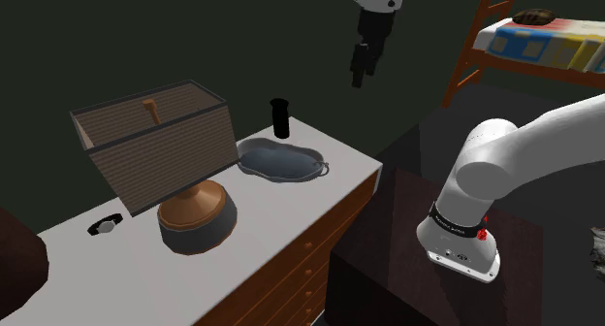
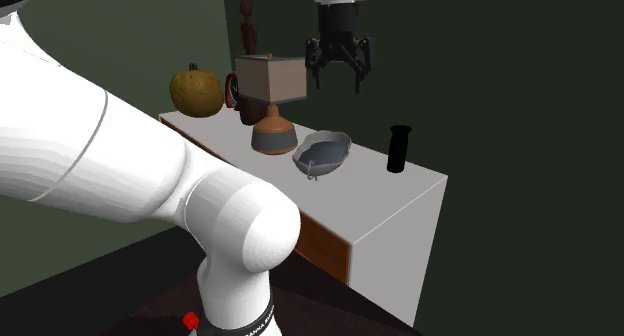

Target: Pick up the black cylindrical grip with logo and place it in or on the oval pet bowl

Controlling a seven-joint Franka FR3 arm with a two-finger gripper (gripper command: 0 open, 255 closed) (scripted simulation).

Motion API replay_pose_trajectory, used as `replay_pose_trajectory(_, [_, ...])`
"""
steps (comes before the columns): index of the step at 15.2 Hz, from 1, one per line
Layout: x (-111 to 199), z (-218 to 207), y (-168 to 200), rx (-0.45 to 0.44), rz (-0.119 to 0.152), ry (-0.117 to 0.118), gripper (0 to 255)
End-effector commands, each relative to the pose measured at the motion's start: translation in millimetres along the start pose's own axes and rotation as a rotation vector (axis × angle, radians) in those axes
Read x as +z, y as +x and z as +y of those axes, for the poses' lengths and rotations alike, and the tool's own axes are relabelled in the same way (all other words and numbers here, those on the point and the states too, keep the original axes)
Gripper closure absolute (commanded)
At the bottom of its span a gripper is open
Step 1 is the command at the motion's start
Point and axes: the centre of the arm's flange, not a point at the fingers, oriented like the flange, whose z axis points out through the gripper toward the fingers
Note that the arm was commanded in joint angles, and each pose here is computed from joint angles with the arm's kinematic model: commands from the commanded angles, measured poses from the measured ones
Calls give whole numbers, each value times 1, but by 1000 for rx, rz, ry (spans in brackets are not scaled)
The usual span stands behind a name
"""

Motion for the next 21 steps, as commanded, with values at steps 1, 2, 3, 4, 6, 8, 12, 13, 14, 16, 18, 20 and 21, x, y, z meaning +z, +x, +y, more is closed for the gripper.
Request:
replay_pose_trajectory(1, [0, 0, 0, 0, 0, 0, 0])
replay_pose_trajectory(2, [6, 3, 12, -4, -4, 1, 0])
replay_pose_trajectory(3, [12, 5, 24, -7, -7, 2, 0])
replay_pose_trajectory(4, [18, 8, 36, -11, -11, 3, 0])
replay_pose_trajectory(6, [30, 13, 60, -18, -18, 4, 0])
replay_pose_trajectory(8, [43, 18, 84, -25, -26, 6, 0])
replay_pose_trajectory(12, [68, 27, 132, -39, -40, 9, 0])
replay_pose_trajectory(13, [75, 30, 144, -43, -44, 10, 0])
replay_pose_trajectory(14, [81, 32, 156, -46, -48, 11, 0])
replay_pose_trajectory(16, [94, 36, 179, -54, -55, 13, 0])
replay_pose_trajectory(18, [108, 40, 203, -61, -62, 15, 0])
replay_pose_trajectory(20, [121, 44, 227, -68, -69, 16, 0])
replay_pose_trajectory(21, [128, 45, 238, -71, -73, 17, 0])
